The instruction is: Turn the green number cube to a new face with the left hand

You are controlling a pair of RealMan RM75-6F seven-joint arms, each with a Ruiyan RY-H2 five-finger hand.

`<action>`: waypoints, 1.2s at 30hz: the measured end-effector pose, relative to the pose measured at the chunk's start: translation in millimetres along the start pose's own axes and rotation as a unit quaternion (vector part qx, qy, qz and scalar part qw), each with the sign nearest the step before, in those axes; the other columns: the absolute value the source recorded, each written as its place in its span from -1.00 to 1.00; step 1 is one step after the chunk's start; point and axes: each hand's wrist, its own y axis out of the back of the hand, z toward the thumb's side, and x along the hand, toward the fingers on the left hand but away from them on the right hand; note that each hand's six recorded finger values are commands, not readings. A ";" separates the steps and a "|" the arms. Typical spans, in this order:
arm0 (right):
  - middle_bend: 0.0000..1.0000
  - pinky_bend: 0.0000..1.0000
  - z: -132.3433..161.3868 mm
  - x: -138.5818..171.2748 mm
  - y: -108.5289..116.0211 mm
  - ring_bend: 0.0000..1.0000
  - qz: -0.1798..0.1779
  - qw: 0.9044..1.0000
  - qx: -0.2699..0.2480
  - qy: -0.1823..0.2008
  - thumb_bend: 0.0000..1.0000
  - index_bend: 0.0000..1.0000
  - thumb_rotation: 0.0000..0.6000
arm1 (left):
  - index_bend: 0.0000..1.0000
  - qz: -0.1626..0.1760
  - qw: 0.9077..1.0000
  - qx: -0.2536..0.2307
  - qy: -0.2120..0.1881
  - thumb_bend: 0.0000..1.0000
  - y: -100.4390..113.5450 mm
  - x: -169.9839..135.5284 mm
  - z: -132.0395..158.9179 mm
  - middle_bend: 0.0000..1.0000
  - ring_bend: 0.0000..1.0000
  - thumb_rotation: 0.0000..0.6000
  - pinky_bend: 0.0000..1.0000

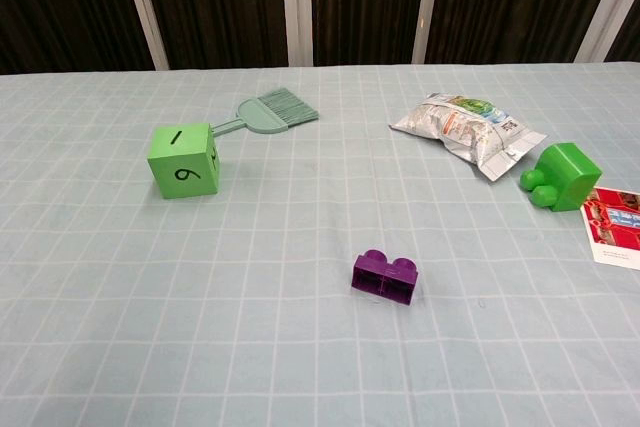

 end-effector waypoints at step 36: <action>-1.00 -1.00 5.2 1.6 -4.0 -1.00 0.008 1.000 0.005 0.008 -0.86 -0.84 1.00 | -0.81 -0.002 1.000 -0.004 -0.010 -0.45 -1.5 8.7 3.1 -0.62 -0.78 1.00 -0.61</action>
